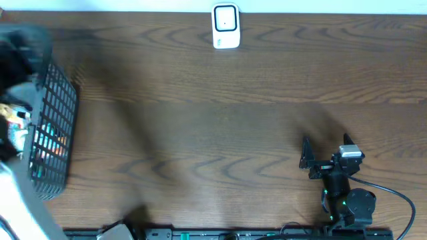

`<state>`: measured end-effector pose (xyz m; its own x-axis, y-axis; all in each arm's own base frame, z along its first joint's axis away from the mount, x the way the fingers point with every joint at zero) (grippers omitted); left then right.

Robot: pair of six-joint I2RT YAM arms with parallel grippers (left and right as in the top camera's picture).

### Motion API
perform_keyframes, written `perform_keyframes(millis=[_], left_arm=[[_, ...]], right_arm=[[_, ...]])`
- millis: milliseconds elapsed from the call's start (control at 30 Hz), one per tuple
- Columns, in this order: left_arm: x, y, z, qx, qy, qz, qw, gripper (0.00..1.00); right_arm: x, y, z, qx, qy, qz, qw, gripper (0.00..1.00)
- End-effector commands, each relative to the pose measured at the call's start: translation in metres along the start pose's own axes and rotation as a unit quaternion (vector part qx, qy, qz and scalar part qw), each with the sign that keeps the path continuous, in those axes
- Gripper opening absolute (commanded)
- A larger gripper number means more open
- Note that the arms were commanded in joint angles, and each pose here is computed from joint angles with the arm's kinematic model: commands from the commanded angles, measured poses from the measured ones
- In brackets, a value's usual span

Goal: Scan the item barcode
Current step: 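Reach the left gripper into the basket and grasp the mint-green wipes pack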

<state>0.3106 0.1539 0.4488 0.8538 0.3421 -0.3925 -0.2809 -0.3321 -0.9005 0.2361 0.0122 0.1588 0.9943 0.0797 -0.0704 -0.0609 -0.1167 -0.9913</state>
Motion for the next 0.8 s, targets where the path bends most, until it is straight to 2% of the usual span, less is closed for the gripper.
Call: perform_keyframes(millis=[0,33,100,267,400,467,500,567,667,767], left_arm=[[0.021,0.001,0.066,-0.035,-0.088,0.057,0.994,0.97],[0.030,0.021,0.084,-0.053,-0.108,0.102,0.987,0.98],[0.036,0.043,0.102,-0.074,-0.127,0.148,0.978,0.98],[0.062,0.069,0.127,-0.097,-0.145,0.202,0.964,0.98],[0.084,0.091,0.138,-0.157,-0.161,0.236,0.945,0.98],[0.096,0.105,0.143,-0.221,-0.179,0.252,0.925,0.97],[0.103,0.117,0.145,-0.262,-0.192,0.267,0.907,0.98],[0.110,0.132,0.146,-0.293,-0.198,0.290,0.889,0.98],[0.122,0.161,0.153,-0.289,-0.207,0.342,0.870,0.98],[0.130,0.184,0.167,-0.297,-0.249,0.372,0.844,0.98]], right_arm=[[0.000,0.001,-0.001,-0.007,0.003,0.001,1.000,0.99],[0.000,0.001,-0.001,-0.007,0.003,0.001,1.000,0.99],[0.000,0.001,-0.001,-0.007,0.003,0.001,1.000,0.99],[0.000,0.001,-0.001,-0.007,0.003,0.001,1.000,0.99],[0.000,0.001,-0.001,-0.007,0.003,0.001,1.000,0.99],[0.000,0.001,-0.001,-0.007,0.003,0.001,1.000,0.99],[0.000,0.001,-0.001,-0.007,0.003,0.001,1.000,0.99],[0.000,0.001,-0.001,-0.007,0.003,0.001,1.000,0.99],[0.000,0.001,-0.001,-0.007,0.003,0.001,1.000,0.99],[0.000,0.001,-0.001,-0.007,0.003,0.001,1.000,0.99]])
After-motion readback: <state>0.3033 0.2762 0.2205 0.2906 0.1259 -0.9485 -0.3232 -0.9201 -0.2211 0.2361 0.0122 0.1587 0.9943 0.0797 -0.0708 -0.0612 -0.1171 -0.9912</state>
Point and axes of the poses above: each gripper's point midway between its finger pads, its own x axis out along the fingers, its own z axis along the line the jaws close on, y = z × x, the point moved 1 cm from there along -x, back along the fingers, and after that the axes turned 9 degrees about -x, right-handed, at the moved point
